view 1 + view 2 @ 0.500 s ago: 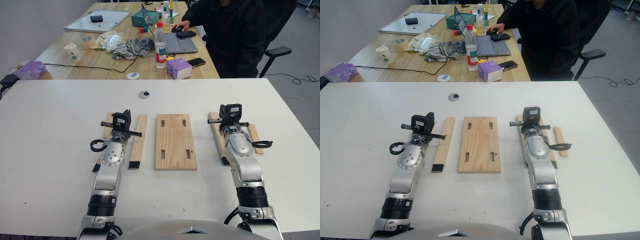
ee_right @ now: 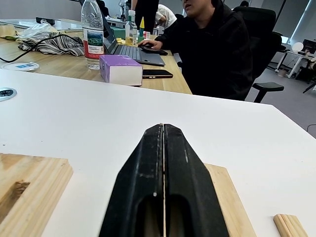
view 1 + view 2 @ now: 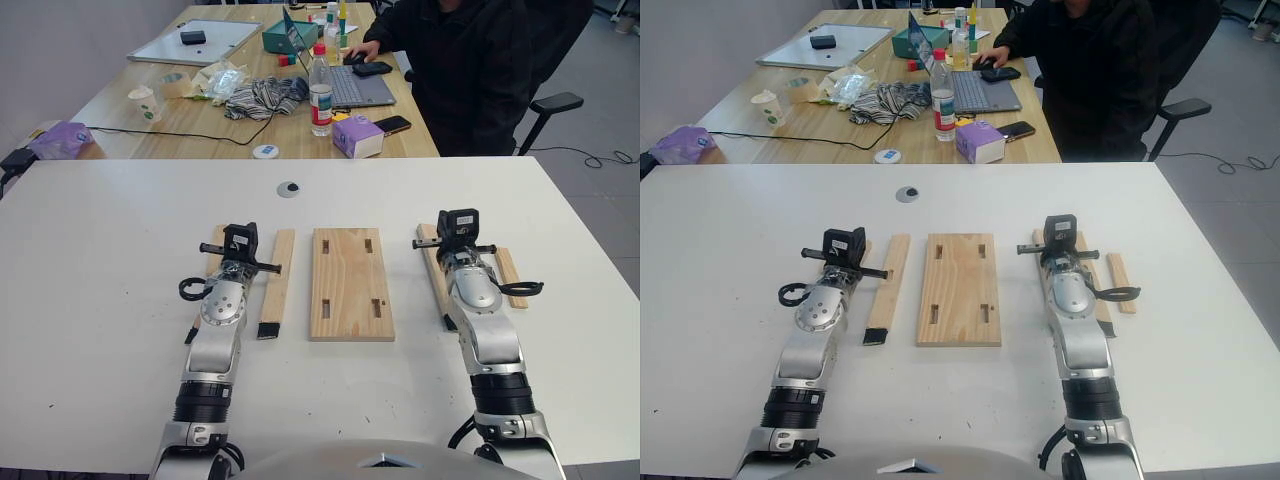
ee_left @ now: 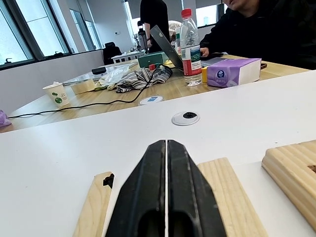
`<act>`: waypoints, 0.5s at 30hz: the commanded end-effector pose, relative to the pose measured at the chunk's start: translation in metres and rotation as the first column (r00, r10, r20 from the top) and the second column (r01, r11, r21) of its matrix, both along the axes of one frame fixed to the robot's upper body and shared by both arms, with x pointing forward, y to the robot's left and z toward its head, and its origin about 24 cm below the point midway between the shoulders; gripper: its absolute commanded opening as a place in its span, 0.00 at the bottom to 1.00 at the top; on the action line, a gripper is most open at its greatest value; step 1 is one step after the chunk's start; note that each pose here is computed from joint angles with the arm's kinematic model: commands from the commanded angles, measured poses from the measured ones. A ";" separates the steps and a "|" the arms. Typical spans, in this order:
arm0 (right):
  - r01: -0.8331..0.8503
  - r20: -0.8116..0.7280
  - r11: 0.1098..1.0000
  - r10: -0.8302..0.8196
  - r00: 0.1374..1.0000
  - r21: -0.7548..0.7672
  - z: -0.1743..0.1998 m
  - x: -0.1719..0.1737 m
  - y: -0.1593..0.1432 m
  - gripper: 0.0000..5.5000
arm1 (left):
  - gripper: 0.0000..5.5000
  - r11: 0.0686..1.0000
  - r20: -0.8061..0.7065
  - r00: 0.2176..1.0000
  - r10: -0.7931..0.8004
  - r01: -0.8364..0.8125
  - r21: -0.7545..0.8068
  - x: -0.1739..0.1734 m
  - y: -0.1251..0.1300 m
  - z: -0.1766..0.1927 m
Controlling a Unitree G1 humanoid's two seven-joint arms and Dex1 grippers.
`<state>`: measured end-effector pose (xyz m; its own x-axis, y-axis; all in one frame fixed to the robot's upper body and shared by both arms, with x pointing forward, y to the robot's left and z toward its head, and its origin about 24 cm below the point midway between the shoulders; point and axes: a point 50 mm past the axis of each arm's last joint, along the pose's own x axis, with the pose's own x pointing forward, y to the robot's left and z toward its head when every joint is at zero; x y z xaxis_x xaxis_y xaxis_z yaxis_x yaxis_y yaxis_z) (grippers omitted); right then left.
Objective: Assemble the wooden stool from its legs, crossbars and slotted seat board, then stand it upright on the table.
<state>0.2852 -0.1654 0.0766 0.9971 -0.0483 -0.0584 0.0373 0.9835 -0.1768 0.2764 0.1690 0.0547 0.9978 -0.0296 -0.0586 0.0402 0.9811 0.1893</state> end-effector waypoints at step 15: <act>0.016 0.004 1.000 -0.016 1.000 0.022 -0.001 0.003 0.005 0.00 | 0.39 0.998 -0.467 0.883 0.056 -0.044 0.035 0.028 0.107 -0.008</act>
